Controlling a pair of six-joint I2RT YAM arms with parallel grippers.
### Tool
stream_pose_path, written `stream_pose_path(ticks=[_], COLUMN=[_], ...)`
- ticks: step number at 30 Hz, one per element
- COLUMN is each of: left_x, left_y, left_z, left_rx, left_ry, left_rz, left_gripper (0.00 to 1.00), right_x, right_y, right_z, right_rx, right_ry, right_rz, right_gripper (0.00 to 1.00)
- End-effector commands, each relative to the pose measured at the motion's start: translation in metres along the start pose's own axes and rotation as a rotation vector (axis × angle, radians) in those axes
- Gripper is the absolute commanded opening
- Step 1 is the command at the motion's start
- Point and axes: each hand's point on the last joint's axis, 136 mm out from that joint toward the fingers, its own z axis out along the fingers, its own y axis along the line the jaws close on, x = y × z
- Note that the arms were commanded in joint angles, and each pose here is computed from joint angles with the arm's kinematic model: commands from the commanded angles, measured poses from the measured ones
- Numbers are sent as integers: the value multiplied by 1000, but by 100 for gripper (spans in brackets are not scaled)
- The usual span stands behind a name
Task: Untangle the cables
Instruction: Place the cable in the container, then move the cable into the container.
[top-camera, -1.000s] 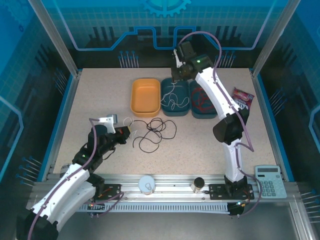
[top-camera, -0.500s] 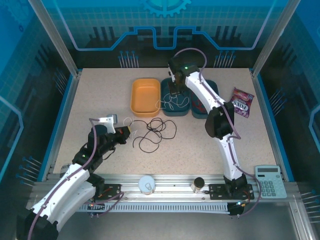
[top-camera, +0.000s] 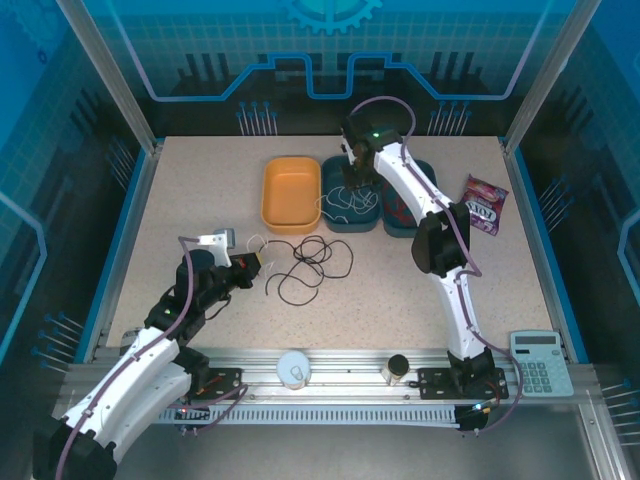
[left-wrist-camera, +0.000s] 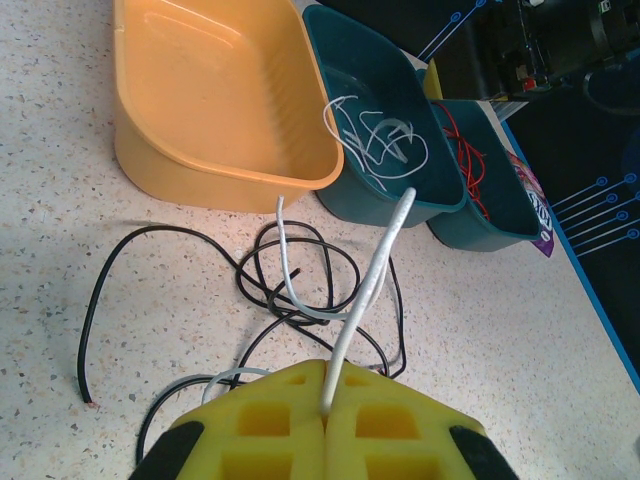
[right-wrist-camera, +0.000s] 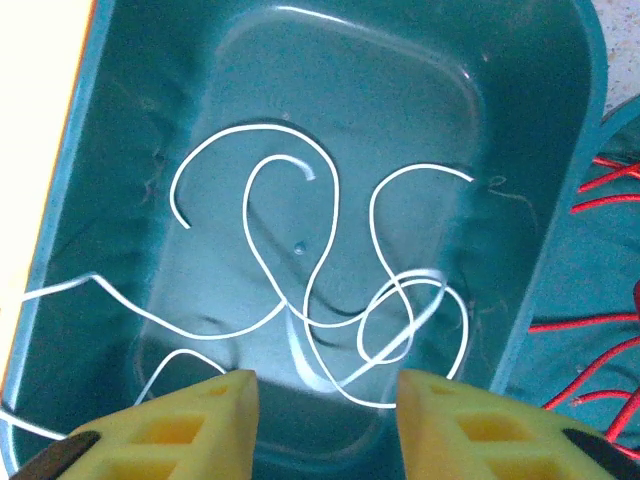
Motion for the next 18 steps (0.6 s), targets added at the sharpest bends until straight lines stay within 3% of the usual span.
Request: stream_pose_path(ticks=[1,9,18], left_x=[-10,-11,-10], left_y=[-8,-9,-9], left_z=[-4,-2,-1], left_rx=[21,22,25], left_ry=[-15,-12,-4], left_rz=[12,10,8], left_gripper=[0,0,0], right_x=[1,3,8], right_y=[7,42,90], right_z=[-21,-63,-50], right_rx=[-27,-54,-130], right_ry=[-15,-83,-84], right_rz=[-9,-24,-13], right_gripper=[44,45,50])
